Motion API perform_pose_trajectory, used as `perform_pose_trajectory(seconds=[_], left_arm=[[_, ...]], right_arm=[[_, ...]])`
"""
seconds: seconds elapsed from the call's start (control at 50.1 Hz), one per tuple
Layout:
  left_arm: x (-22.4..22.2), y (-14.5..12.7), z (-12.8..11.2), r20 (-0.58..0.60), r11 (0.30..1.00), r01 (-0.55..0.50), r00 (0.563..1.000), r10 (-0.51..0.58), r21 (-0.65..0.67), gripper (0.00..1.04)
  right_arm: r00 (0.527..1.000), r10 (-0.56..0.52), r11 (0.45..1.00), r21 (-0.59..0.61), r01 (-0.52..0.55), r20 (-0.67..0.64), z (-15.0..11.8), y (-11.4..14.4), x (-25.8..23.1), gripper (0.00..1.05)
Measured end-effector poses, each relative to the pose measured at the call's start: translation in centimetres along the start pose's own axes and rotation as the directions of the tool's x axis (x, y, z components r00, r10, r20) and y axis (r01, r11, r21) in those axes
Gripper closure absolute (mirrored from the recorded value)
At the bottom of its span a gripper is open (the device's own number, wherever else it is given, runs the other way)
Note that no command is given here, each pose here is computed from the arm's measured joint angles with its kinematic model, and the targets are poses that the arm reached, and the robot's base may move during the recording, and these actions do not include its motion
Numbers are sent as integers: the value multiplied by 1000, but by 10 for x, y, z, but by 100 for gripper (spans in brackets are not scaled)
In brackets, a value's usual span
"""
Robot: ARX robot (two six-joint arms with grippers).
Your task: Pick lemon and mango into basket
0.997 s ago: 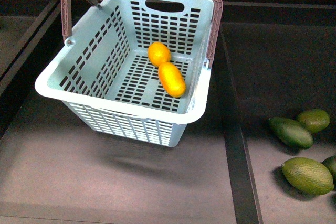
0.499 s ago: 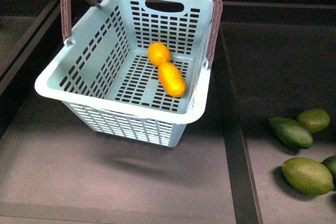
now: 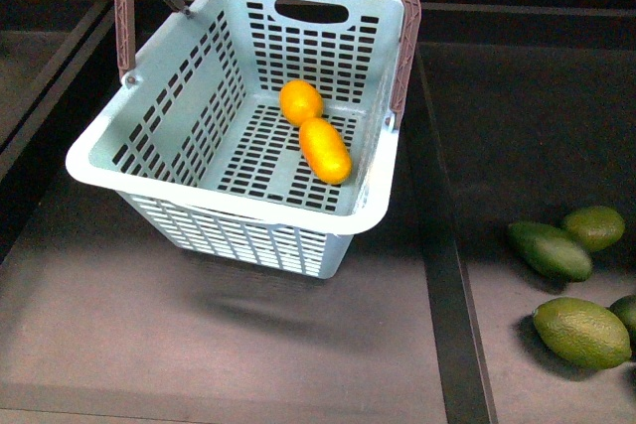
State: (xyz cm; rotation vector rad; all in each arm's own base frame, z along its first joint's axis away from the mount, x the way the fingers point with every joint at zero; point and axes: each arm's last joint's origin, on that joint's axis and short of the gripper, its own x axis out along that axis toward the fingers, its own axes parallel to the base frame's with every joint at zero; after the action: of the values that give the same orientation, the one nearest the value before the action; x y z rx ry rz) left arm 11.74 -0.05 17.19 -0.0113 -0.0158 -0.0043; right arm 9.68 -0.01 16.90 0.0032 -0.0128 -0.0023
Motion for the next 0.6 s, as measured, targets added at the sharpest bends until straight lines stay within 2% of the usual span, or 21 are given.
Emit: perform_pose_trajectory(seconds=[0.359, 0.419, 0.598], left_arm=[[-10, 0, 0, 0, 1000, 0, 1000, 0, 0, 101], [-15, 0, -5, -34, 1000, 0, 999, 0, 0, 101], [-20, 0, -3, -4, 1000, 0, 1000, 0, 0, 101]], right_arm=[[1000, 0, 1000, 0, 0, 0, 0, 0, 0, 9], [1000, 0, 1000, 0, 0, 0, 0, 0, 0, 9], [1000, 0, 1000, 0, 0, 0, 0, 0, 0, 9]])
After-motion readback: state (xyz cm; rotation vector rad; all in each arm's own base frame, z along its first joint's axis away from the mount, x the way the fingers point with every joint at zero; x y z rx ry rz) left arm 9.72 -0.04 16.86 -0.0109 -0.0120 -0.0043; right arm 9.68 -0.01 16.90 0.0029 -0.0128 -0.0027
